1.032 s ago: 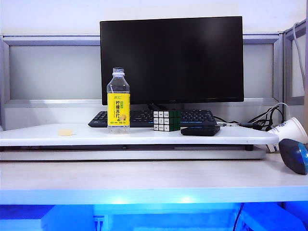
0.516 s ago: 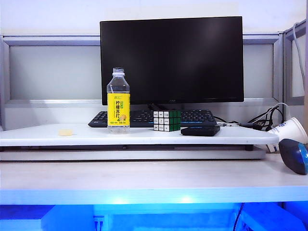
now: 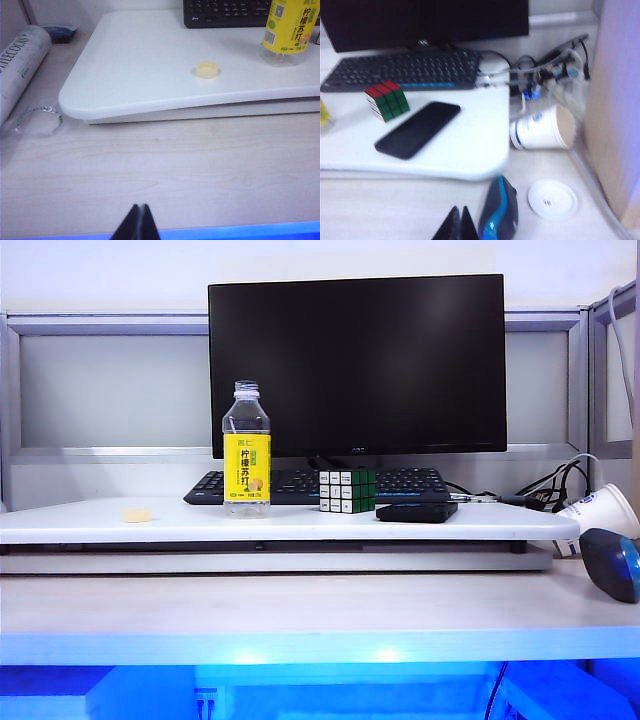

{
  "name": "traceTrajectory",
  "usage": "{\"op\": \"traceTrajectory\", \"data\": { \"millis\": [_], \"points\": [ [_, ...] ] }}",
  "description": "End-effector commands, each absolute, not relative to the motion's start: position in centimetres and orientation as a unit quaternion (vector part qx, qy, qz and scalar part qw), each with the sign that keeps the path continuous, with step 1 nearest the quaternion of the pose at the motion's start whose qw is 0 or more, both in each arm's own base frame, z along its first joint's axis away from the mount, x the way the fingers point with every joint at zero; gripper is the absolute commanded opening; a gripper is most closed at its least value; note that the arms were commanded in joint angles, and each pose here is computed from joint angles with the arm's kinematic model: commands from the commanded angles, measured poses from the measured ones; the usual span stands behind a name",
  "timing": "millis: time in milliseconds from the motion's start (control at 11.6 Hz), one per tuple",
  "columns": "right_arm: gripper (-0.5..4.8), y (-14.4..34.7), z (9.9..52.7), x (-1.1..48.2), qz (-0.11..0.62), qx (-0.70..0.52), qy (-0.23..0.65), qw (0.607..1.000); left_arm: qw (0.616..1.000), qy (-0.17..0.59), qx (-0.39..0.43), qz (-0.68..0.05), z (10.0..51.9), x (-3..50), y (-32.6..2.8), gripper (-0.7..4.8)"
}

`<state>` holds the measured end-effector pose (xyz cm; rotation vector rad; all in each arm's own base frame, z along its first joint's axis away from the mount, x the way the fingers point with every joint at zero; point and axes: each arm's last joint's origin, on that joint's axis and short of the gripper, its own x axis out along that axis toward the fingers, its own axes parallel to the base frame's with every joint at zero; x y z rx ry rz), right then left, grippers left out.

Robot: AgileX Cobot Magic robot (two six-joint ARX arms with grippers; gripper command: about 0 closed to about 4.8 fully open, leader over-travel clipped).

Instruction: Grab a stick from the table and stick it in a plastic bottle.

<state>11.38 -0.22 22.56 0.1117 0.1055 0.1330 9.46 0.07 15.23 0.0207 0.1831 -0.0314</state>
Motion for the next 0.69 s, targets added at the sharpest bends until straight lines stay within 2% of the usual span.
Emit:
{"op": "traceTrajectory", "data": {
  "millis": [86,258,688],
  "points": [
    [-0.05,-0.3,15.0,10.5,0.072,0.022,0.091,0.993,0.995,0.098,0.009,-0.018,15.1,9.4,0.1,-0.04],
    [-0.04,-0.3,14.0,10.3,0.071,0.032,0.145,0.986,0.995,0.098,0.009,-0.018,15.1,9.4,0.1,-0.04],
    [-0.04,-0.3,13.8,10.2,0.071,0.033,0.156,0.985,0.995,0.098,0.009,-0.018,15.1,9.4,0.1,-0.04]
  ]
}}
